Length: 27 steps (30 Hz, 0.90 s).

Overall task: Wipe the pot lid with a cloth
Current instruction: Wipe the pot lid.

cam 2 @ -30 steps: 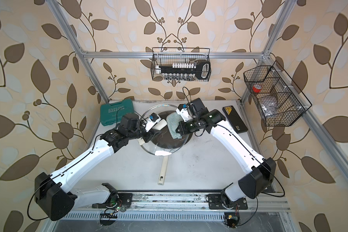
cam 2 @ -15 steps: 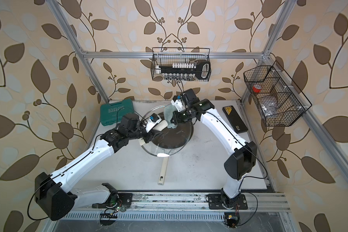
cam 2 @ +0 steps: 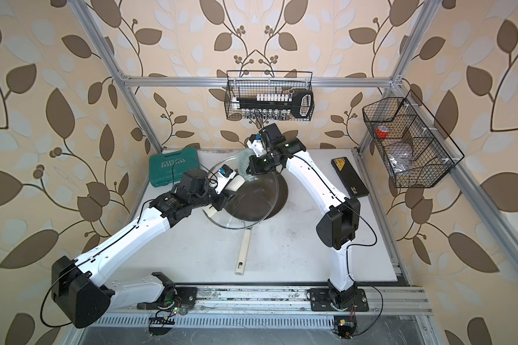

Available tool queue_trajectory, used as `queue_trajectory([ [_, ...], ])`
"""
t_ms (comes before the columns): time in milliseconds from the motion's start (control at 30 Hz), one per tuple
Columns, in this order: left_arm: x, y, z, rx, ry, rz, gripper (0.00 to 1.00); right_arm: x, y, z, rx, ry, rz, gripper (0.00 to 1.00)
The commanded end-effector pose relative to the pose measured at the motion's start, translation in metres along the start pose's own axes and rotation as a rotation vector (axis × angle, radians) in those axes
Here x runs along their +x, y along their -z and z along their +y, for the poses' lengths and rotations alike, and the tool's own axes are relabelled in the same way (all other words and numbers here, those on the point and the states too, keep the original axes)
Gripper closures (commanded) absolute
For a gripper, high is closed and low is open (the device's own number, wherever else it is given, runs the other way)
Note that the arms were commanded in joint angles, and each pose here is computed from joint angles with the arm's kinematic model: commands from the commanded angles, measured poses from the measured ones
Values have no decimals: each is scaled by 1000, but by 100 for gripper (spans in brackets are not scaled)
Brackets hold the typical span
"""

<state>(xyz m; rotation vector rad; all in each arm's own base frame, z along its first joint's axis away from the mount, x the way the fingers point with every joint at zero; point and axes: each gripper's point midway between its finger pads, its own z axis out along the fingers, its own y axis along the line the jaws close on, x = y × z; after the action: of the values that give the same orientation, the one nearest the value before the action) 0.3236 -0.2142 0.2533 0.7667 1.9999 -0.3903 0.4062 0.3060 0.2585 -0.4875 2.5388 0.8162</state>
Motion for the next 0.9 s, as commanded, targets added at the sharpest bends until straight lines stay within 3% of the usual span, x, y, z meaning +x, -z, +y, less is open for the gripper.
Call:
queue_trajectory([
  [0, -131, 78, 20, -127, 49, -514, 100, 12, 10, 1, 9, -15, 11, 100],
  [433, -139, 72, 41, -200, 205, -538, 100, 63, 13, 24, -24, 22, 74, 100],
  [867, -140, 71, 46, -221, 224, -538, 100, 114, 0, 66, -46, 74, 114, 100],
])
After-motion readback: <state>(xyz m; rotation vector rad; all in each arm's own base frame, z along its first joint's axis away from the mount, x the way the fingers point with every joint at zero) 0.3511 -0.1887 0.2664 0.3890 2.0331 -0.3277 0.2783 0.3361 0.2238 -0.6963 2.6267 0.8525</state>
